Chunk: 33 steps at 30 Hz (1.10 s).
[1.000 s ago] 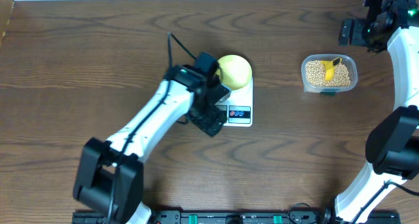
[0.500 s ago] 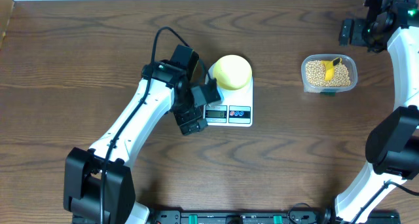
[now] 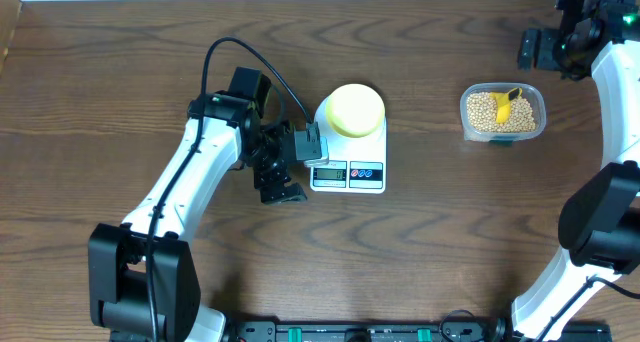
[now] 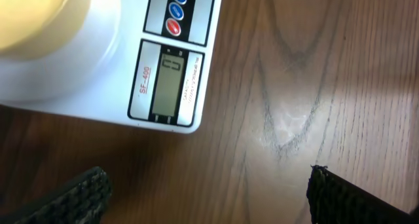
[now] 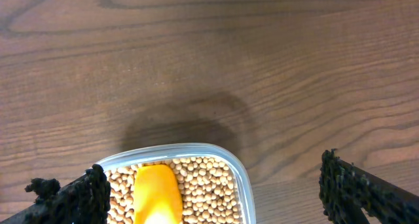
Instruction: Scoop item into bowl and weigh 50g on scale
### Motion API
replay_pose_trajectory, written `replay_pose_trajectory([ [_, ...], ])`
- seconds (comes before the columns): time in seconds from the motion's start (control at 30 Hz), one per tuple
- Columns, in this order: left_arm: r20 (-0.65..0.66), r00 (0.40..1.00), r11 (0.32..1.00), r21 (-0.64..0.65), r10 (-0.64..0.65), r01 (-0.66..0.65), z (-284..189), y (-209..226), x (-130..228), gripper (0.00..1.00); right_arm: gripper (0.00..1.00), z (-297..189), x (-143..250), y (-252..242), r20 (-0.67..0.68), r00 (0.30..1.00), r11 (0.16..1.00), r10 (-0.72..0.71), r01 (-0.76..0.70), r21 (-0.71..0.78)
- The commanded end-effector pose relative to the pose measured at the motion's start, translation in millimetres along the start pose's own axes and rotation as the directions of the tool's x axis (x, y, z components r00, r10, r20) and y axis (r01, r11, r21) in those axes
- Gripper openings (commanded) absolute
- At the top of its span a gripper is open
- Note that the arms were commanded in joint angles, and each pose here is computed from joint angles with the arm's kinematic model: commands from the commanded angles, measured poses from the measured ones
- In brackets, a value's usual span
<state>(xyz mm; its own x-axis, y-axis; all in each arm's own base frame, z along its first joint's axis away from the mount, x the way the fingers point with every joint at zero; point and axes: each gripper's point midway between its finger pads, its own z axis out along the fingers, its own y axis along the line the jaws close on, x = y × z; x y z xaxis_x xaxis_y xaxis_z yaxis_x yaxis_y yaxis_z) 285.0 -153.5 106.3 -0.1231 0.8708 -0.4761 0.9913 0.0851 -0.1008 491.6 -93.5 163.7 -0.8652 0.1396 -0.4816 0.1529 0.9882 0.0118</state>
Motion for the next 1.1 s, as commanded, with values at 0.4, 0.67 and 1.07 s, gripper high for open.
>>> replay_pose_trajectory([
  [0.4, 0.038, 0.998, 0.999, -0.016, 0.042, -0.041, 14.3, 19.7, 1.6, 0.97, 0.99, 2.6, 0.3, 1.4, -0.006, 1.000, 1.000, 0.000, 0.000, 0.002],
  [0.67, 0.040, 0.999, 0.999, -0.025, 0.032, -0.031, 12.3, 22.8, 4.5, 0.98, 0.99, 2.6, 0.2, 1.0, -0.005, 1.000, 1.000, 0.000, 0.000, 0.002],
  [1.07, 0.040, 0.999, 0.999, -0.025, 0.032, -0.031, 12.3, 22.8, 4.5, 0.98, 0.99, 2.6, 0.2, 1.0, -0.005, 1.000, 1.000, 0.001, -0.001, 0.002],
])
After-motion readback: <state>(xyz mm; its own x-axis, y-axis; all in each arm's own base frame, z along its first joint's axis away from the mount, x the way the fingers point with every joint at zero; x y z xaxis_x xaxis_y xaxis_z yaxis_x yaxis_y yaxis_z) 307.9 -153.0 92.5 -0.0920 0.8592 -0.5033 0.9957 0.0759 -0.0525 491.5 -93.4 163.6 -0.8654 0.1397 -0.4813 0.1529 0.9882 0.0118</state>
